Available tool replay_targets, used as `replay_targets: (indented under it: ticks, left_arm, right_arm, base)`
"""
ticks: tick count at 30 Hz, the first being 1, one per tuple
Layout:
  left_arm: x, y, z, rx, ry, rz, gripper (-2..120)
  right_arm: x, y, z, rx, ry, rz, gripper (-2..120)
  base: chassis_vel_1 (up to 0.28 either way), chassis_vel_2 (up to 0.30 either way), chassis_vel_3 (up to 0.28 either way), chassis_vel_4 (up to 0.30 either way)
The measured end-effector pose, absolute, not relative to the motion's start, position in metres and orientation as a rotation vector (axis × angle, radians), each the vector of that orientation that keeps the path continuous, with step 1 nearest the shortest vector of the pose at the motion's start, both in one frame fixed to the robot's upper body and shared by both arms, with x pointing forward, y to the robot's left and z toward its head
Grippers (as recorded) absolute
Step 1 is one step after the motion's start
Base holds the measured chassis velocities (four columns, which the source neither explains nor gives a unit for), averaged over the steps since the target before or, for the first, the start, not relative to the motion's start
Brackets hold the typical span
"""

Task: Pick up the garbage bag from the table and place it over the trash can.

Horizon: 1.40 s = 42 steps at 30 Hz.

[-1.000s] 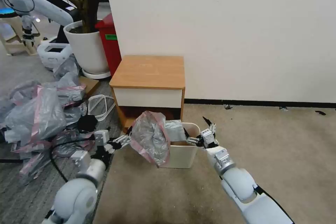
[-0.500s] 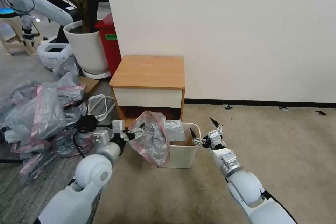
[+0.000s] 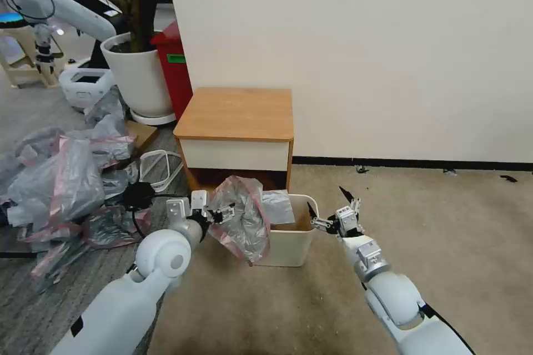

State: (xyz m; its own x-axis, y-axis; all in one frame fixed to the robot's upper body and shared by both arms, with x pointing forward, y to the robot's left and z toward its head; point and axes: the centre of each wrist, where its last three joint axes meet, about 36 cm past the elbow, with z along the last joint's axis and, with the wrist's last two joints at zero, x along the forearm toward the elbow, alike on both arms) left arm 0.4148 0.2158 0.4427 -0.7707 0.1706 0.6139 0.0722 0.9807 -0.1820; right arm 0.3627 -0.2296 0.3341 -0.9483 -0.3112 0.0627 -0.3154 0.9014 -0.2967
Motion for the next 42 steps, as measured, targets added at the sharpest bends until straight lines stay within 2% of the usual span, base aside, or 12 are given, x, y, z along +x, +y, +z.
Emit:
replay_targets:
  ticks: [19, 42]
  left_arm:
    - [0.451, 0.189, 0.451, -0.103, -2.380, 0.076, 83]
    - [0.461, 0.171, 0.445, -0.088, -2.322, 0.100, 79]
  right_arm:
    - [0.360, -0.239, 0.331, 0.467, -3.051, 0.483, 100]
    - [0.359, -0.243, 0.326, 0.444, -3.057, 0.474, 100]
  base:
    - [0.000, 0.000, 0.000, 0.000]
    - [0.000, 0.000, 0.000, 0.000]
